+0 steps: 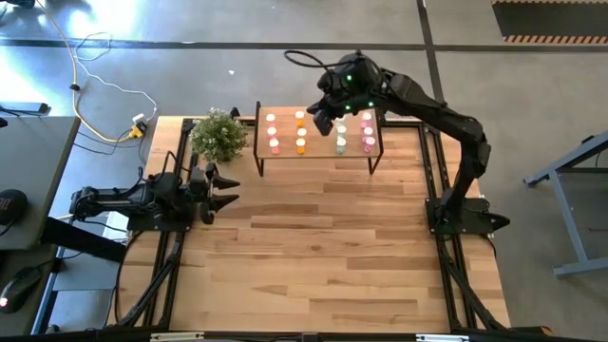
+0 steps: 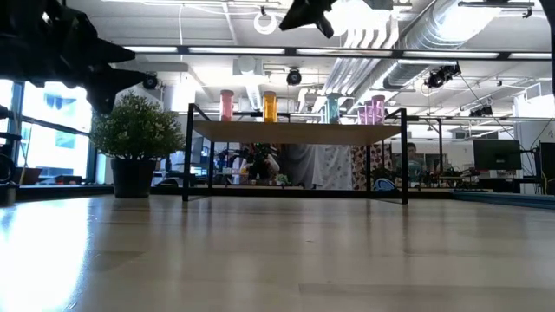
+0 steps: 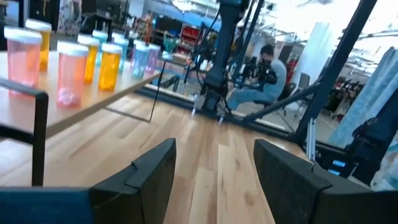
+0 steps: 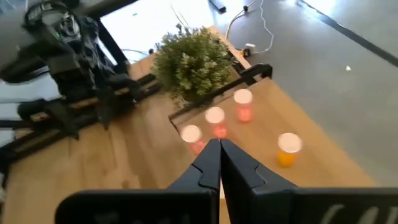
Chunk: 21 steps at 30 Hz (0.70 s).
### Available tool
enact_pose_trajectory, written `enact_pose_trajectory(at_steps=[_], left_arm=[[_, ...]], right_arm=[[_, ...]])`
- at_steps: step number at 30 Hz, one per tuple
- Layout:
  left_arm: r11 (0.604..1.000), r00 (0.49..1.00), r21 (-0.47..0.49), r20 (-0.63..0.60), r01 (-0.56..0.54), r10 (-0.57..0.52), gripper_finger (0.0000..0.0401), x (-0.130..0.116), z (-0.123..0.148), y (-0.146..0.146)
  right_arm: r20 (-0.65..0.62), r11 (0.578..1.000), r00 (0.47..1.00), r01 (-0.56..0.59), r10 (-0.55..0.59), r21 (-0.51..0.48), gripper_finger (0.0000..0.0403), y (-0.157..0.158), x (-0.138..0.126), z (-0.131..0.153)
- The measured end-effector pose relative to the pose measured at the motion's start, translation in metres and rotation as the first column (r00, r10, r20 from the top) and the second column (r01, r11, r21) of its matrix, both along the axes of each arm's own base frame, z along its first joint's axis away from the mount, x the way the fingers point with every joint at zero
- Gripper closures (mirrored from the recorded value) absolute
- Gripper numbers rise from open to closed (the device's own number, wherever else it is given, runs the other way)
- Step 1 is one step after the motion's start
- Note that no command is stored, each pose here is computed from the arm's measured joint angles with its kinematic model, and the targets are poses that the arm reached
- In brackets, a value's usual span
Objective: Pick and place medicine bottles onto shelf by color
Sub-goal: Adjust the pill bottles
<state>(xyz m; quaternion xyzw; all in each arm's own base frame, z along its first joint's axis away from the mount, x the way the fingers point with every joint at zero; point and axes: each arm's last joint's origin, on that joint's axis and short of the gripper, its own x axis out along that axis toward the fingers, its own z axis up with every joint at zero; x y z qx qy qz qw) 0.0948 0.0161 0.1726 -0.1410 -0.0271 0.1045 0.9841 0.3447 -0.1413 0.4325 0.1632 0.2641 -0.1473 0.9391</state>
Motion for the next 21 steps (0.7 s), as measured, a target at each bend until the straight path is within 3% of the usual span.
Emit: enact_pose_trajectory(at_steps=[5, 12, 21], left_arm=[[1.000, 1.000, -0.005, -0.019, -0.014, 0.014, 0.0194, 0.000, -0.002, 0.000], [1.000, 0.999, -0.004, -0.024, -0.023, 0.023, 0.0194, 0.000, -0.002, 0.001], [0.999, 1.000, -0.029, -0.019, -0.023, 0.022, 0.0194, 0.000, -0.002, 0.001]], right_arm=[[-0.012, 0.995, 0.996, -0.092, 0.091, -0.037, 0.0403, -0.016, -0.003, -0.004], [-0.154, 0.984, 0.974, -0.175, 0.167, -0.041, 0.0403, -0.030, 0.012, -0.038], [-0.294, 0.973, 0.928, -0.224, 0.228, 0.049, 0.0403, -0.034, 0.023, -0.073]])
